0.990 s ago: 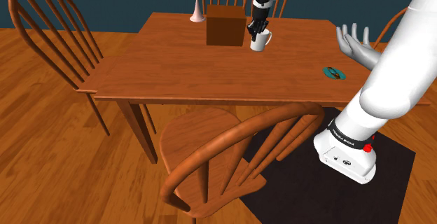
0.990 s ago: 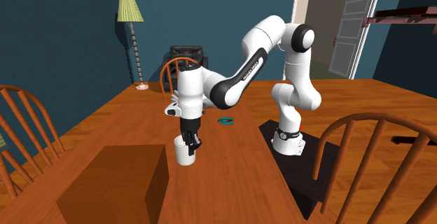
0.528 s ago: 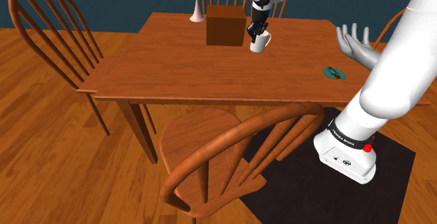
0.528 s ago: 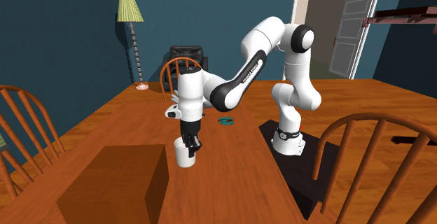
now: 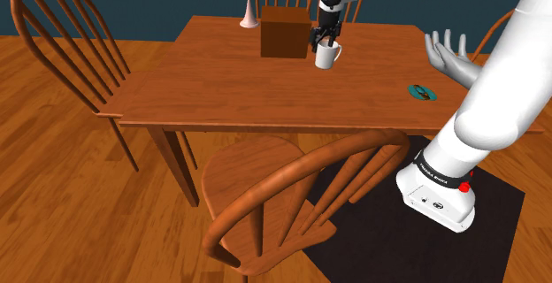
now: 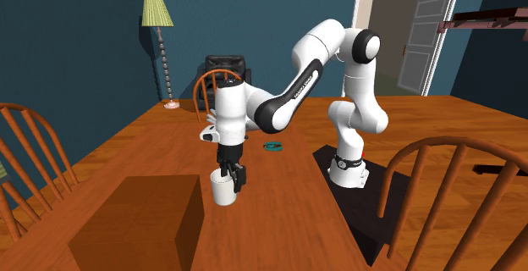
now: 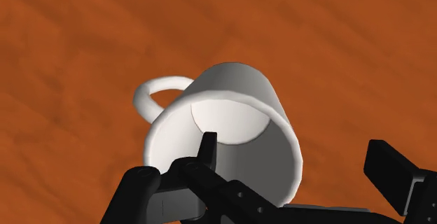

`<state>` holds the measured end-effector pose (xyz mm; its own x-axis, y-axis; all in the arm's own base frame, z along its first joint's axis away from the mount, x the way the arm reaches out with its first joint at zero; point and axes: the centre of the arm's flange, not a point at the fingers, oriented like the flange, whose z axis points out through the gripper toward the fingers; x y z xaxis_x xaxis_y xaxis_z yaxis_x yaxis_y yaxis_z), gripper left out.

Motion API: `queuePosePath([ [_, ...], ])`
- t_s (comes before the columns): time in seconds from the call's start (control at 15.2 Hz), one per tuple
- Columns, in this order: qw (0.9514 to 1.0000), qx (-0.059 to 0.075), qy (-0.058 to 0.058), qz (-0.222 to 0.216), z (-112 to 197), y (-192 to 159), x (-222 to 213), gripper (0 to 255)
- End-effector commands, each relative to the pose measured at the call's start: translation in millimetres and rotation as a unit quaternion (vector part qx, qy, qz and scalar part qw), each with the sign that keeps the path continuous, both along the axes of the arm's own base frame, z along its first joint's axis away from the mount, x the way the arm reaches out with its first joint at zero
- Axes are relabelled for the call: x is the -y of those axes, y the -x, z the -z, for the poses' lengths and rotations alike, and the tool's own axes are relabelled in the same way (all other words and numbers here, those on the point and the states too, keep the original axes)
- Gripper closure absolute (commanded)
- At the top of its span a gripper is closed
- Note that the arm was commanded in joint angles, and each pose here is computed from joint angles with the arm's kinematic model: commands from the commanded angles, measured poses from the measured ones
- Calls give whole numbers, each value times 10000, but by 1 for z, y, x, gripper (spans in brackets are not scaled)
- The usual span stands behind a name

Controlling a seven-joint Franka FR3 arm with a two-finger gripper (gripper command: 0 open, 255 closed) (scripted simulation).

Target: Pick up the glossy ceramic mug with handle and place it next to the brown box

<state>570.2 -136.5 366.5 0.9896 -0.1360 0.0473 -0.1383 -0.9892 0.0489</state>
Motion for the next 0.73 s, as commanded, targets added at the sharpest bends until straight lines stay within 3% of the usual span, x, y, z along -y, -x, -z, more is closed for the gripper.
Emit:
queuePosePath([
  [0.0, 10000, 0, 0, 1, -21, 0, 0, 0],
  [0.13, 10000, 0, 0, 1, -45, 1, -2, 0],
  [0.66, 10000, 0, 0, 1, -45, 1, -2, 0],
])
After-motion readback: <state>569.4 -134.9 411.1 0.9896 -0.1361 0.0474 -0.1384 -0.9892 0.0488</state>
